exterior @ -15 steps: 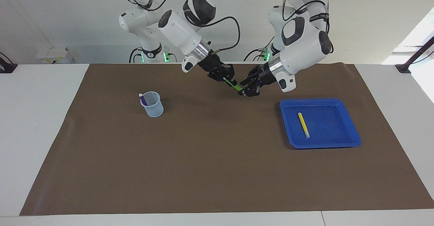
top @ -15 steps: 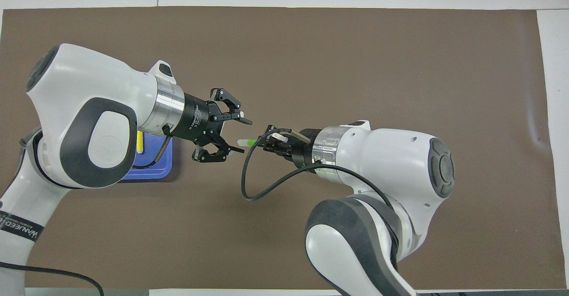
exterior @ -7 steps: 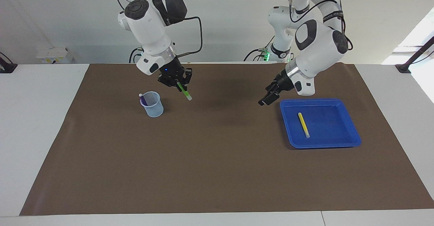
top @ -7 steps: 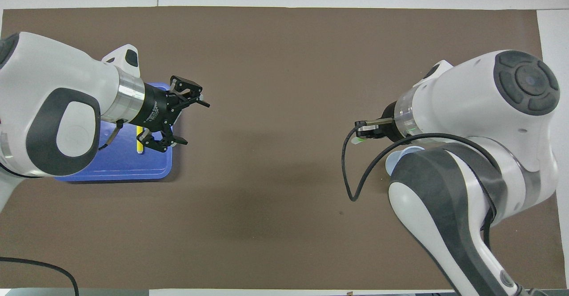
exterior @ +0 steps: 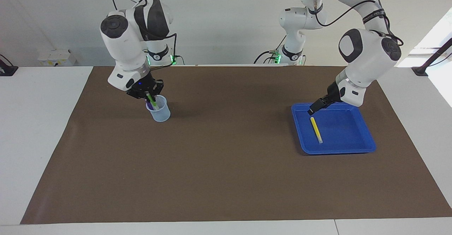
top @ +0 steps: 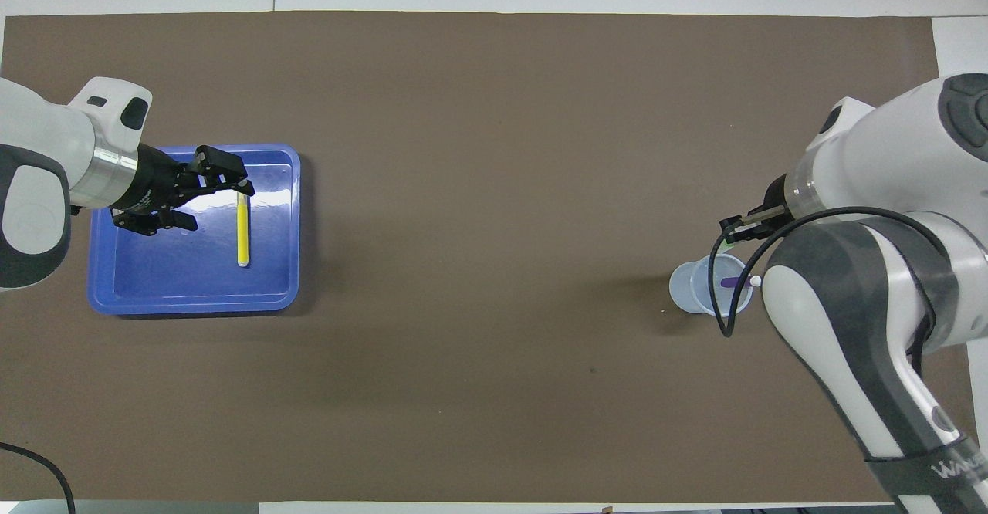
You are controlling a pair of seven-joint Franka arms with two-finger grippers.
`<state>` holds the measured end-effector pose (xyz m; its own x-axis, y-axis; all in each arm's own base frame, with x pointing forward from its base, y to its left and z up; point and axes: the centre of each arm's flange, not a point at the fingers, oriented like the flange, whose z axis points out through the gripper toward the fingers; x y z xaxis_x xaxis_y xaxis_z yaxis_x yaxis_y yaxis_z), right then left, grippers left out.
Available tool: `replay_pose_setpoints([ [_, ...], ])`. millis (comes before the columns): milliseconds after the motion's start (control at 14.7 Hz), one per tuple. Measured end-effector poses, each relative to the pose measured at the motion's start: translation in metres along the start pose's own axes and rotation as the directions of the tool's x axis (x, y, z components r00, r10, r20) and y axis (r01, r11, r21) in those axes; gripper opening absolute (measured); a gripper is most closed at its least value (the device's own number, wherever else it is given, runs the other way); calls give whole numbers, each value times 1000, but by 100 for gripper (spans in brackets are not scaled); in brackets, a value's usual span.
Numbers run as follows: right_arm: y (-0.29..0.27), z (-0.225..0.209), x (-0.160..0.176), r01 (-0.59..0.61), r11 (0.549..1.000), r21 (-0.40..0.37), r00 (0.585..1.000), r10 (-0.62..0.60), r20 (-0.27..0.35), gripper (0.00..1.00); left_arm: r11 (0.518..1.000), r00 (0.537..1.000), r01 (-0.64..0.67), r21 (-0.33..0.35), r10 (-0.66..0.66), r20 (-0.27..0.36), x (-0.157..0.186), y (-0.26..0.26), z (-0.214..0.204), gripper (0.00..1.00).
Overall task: Transfer and insert pens with both arms
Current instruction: 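Carry the green pen to the cup while the left gripper reaches the yellow pen, then insert the green pen into the cup while the left gripper grasps the yellow pen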
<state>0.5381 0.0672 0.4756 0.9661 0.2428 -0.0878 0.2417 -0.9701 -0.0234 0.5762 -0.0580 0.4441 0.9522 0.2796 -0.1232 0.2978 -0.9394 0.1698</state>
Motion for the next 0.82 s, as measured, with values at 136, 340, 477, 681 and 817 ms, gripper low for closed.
replay_pose_setpoints([
  [136,3,15,-8,-2,1000,5,1000,1,25,19,990,991,-130,52,131,-21,13,-15,17,100],
  [340,-8,29,-14,16,1000,5,999,-16,37,19,955,960,-272,122,278,-37,23,-23,52,100],
  [477,-10,37,-17,20,1000,6,999,-20,49,19,922,934,-347,173,357,-29,27,-26,76,100],
  [681,-10,47,-19,19,1000,4,999,-19,36,19,892,912,-397,218,410,-15,35,-25,107,100],
  [817,-10,60,-21,20,1000,2,1000,-20,19,19,885,907,-410,220,421,-2,37,-23,123,100],
])
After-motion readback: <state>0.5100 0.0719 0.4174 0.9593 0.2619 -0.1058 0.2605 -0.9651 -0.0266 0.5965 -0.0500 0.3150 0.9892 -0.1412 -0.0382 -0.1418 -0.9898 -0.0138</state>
